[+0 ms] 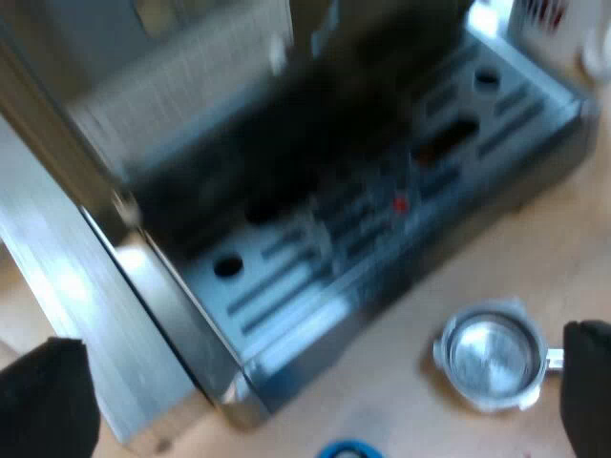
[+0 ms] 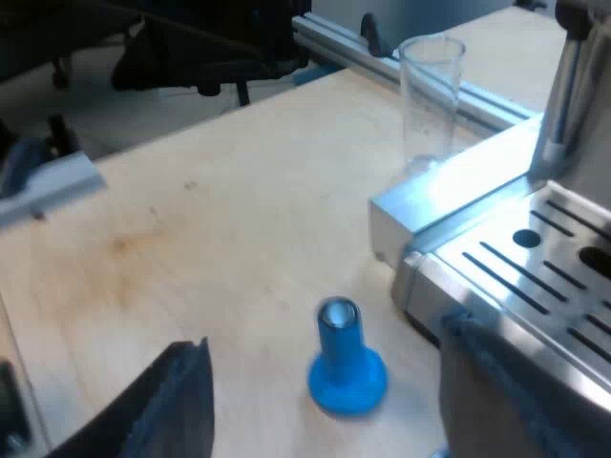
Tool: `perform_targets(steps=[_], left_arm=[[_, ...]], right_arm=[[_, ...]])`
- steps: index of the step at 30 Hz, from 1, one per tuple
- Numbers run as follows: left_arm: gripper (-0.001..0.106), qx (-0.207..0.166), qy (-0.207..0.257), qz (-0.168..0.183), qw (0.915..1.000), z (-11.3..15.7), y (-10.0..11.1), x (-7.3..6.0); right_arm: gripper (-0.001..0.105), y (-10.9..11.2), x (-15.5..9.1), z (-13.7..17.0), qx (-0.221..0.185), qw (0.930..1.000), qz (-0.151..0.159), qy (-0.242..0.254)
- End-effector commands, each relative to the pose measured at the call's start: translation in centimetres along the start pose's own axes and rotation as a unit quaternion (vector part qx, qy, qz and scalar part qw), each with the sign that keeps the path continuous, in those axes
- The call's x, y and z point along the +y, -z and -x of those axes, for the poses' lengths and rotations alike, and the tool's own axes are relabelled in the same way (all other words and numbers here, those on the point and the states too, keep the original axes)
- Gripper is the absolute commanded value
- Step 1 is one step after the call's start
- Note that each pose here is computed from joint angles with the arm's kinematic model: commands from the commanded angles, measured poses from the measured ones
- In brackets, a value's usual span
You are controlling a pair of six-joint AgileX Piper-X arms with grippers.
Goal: Grind coffee beans and then tamp
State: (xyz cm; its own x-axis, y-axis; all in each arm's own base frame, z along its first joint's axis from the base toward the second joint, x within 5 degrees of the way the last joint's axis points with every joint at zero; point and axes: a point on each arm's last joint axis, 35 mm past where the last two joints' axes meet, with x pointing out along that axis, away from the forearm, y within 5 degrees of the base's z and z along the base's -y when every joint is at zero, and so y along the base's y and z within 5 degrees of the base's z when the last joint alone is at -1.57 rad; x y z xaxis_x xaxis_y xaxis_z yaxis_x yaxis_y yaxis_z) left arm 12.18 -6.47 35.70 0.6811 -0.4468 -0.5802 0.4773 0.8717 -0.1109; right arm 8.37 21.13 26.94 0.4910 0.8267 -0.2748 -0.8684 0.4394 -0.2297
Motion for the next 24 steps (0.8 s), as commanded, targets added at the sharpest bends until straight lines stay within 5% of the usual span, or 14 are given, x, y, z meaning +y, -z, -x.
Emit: perform_targets(steps=[1,5,11,20,24], left_arm=[[0.105,-0.025,-0.006,0.003,0.9997,1.3,-0.9,-0.1],[0.105,-0.043,-0.005,0.002,0.9991,2.2,-1.8,-0.3],[0.105,-0.065,-0.003,0.000,0.9979,3.2,-2.7,-0.4],[0.105,-0.073,-0.039,0.069,0.9942,2.8,-3.4,1.6],[0.105,-0.071,-0.050,0.089,0.9922,2.7,-3.5,2.3]], right_arm=[[0.054,-2.6,-0.6,0.5,-0.003,0.9996,-0.027,-0.002],[0.054,-5.4,-1.3,1.7,-0.003,0.9995,-0.030,0.000],[0.054,-7.4,-3.1,3.6,0.050,0.9973,-0.027,0.048],[0.054,-6.7,-8.4,5.3,0.137,0.9744,-0.135,0.116],[0.054,-5.0,-10.6,6.1,0.185,0.9544,-0.177,0.154]])
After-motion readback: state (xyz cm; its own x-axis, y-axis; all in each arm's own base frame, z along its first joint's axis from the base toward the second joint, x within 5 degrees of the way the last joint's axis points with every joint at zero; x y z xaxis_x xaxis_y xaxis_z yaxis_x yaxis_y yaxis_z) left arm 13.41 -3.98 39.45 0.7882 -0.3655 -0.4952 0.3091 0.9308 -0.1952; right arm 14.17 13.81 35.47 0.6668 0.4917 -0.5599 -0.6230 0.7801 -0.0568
